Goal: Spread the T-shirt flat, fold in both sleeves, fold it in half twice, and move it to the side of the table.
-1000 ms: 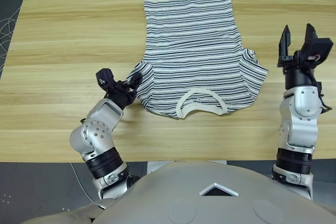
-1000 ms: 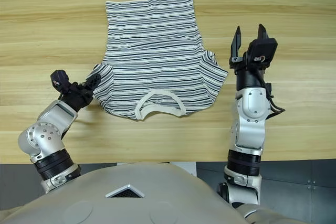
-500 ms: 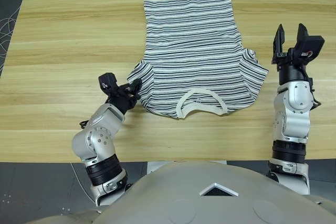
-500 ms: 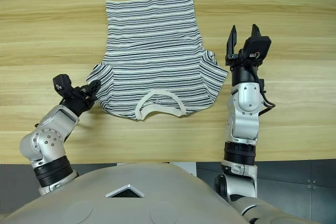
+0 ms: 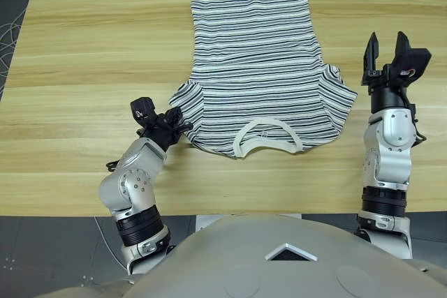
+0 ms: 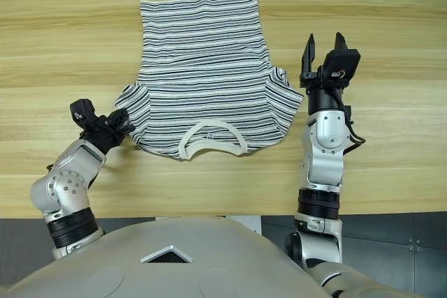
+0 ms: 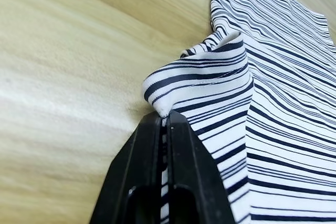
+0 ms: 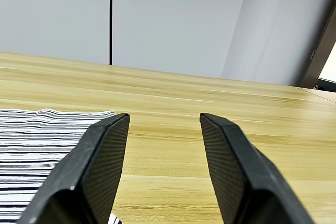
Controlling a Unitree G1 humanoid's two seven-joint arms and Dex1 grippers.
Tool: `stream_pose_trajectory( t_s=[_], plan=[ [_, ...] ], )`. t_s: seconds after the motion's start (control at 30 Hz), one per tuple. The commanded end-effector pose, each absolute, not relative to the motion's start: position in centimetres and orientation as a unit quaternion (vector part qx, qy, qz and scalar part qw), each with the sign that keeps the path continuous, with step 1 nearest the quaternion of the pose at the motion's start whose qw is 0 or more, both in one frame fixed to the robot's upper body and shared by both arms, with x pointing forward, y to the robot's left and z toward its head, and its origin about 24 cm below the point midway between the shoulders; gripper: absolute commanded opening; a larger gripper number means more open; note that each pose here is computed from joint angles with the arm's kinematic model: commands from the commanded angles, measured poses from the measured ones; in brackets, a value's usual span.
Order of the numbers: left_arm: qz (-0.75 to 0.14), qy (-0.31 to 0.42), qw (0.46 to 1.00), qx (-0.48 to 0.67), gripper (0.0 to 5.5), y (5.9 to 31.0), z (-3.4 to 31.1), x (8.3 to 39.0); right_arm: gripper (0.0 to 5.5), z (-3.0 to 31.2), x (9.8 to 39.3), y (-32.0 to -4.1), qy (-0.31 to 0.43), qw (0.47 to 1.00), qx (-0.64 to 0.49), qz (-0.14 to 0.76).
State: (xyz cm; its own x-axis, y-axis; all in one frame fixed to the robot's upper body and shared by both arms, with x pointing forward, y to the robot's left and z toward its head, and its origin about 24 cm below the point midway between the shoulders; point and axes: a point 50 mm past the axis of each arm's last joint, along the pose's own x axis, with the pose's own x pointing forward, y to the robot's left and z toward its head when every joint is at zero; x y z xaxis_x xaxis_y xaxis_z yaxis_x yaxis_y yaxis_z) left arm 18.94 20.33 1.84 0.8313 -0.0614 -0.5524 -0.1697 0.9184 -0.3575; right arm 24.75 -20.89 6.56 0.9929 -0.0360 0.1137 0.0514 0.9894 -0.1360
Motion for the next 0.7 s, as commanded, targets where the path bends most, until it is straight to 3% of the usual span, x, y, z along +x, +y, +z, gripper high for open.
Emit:
stream_pose_trajectory(
  t_s=[0.03,0.23,0.47,0.7],
  plan=[
    [-0.027,0.257,0.963,-0.080,0.13,19.6,2.6,18.6,2.48,6.7,24.9,-20.8,-0.059,0.995,-0.072,-0.020],
    [-0.090,0.230,0.968,0.038,0.13,18.1,2.7,18.0,2.48,6.6,25.0,-20.8,-0.058,0.995,-0.072,-0.021],
    [-0.106,0.212,0.966,0.106,0.13,17.9,2.9,18.1,2.48,6.6,25.0,-20.8,-0.057,0.996,-0.072,-0.021],
    [-0.149,0.181,0.962,0.136,0.13,15.7,3.8,18.6,2.48,6.4,25.0,-20.7,-0.055,0.996,-0.073,-0.020]
  ],
)
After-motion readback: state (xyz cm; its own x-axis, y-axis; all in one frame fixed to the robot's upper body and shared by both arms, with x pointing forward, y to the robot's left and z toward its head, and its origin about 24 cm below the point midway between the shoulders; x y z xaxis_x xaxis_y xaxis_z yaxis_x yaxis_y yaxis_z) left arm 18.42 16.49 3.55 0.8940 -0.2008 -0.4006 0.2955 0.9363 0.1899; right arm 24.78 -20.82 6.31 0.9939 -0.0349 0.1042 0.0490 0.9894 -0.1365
